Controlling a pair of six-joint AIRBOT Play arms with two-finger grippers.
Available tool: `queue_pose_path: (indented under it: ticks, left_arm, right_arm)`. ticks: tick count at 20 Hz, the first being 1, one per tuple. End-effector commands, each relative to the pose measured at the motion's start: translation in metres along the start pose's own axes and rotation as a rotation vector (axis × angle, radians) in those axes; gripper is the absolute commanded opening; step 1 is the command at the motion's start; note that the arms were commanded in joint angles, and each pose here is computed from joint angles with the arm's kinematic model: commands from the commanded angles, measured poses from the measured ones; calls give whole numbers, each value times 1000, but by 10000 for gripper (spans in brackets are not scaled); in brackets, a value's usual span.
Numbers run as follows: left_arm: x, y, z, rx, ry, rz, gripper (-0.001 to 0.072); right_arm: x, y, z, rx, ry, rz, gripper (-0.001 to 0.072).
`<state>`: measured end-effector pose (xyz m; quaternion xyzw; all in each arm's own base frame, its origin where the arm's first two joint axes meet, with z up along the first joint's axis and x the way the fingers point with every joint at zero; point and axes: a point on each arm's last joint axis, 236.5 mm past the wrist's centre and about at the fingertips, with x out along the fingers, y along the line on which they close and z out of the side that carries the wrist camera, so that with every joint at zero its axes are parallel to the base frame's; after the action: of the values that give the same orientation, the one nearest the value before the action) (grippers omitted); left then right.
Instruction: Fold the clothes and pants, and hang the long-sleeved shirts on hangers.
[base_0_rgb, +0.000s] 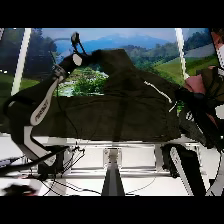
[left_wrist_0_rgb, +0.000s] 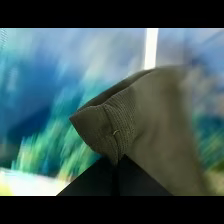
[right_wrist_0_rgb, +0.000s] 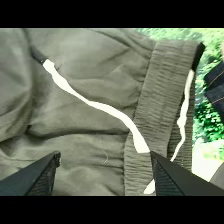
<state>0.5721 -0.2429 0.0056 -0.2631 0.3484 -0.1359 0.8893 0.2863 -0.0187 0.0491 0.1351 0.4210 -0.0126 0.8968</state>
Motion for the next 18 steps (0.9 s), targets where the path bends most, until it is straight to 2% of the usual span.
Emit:
queue_pose_path:
  ticks: [1,5,9,13,15,18]
  left_arm:
    - [-70,-36,109,284,-337,-20,23]
    - [-188,-33,211,438,-610,62,23]
    - [-281,24,255,396,-661,216,23]
    - [-327,107,244,308,-515,413,23]
    - [-336,152,220,303,-365,533,24]
    - [-344,206,172,278,-127,634,24]
  right_arm:
    - [0,-3,8,-7,-33,-15,632]
    - [1,-8,16,-13,-62,-33,632]
    - [20,-14,8,21,-5,-36,631]
    - [41,-26,21,127,-36,-59,627]
    - [53,-29,19,153,4,-62,611]
    - [67,-32,26,163,53,-61,604]
